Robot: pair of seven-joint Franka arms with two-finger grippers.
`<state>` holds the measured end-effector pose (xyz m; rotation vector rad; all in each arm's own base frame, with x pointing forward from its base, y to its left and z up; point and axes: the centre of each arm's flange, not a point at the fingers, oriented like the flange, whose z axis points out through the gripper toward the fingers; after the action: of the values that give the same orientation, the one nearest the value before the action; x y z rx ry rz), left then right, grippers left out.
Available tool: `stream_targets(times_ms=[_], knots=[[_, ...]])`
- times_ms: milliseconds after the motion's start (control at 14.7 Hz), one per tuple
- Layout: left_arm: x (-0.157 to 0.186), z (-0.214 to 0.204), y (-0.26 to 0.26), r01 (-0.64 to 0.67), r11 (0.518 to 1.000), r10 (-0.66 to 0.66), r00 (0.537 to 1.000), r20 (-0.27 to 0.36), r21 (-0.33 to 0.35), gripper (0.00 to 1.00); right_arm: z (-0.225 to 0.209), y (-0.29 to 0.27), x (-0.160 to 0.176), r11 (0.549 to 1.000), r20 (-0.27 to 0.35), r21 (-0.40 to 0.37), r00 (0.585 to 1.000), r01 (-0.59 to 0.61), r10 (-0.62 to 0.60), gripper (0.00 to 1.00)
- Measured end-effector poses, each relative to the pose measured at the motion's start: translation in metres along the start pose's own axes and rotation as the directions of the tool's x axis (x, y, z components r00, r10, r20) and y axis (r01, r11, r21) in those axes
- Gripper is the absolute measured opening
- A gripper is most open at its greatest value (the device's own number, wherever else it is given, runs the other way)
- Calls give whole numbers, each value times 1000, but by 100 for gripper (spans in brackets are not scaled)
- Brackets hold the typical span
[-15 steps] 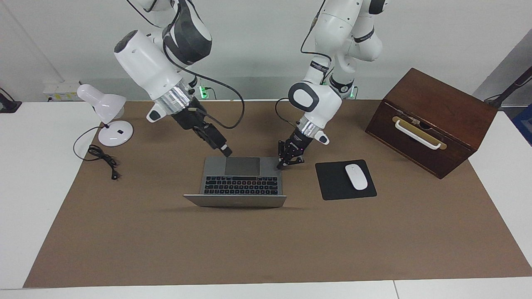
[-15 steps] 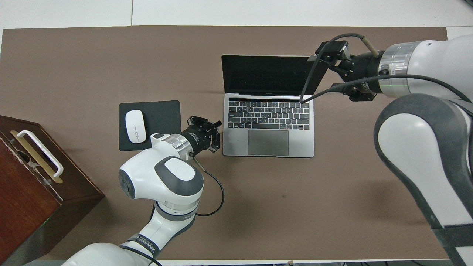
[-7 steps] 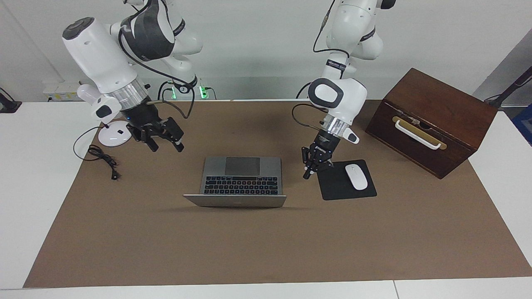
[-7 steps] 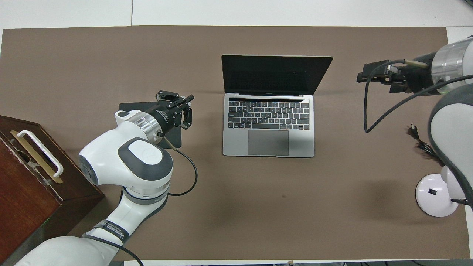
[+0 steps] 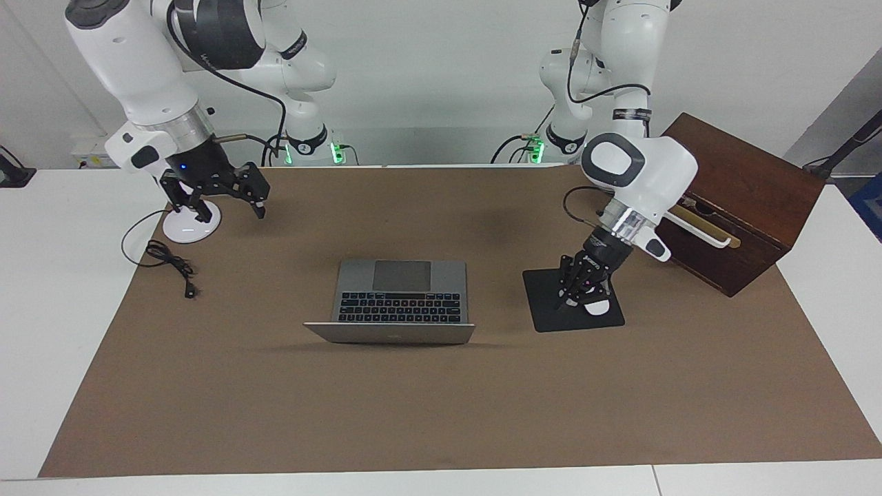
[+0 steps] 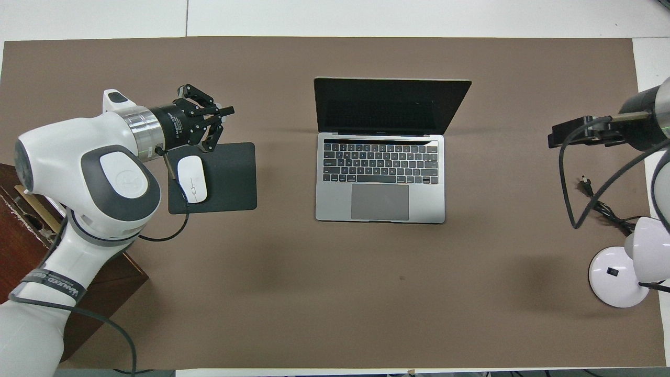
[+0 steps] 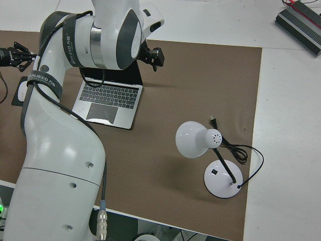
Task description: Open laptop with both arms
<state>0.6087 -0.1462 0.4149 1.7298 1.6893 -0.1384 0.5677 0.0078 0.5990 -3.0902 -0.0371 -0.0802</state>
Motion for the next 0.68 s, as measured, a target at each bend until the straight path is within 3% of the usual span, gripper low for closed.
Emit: stream_targets(times_ms=[205, 341, 478, 682], knots=[[-4, -4, 4, -214, 969, 226, 970, -91, 126, 1, -20, 6, -18, 1000, 23, -16, 1000, 12, -12, 100], [-3, -9, 5, -345, 912, 377, 919, -120, 224, 1, -36, 5, -32, 1000, 29, -18, 1000, 12, -12, 100], [-1, -20, 10, -522, 786, 577, 812, -88, 331, 1, -46, 11, -41, 1000, 30, -18, 1000, 1, -1, 100], [12, -47, 21, -672, 613, 734, 679, 14, 415, 1, -49, 21, -46, 1000, 49, -16, 999, -18, 19, 100]])
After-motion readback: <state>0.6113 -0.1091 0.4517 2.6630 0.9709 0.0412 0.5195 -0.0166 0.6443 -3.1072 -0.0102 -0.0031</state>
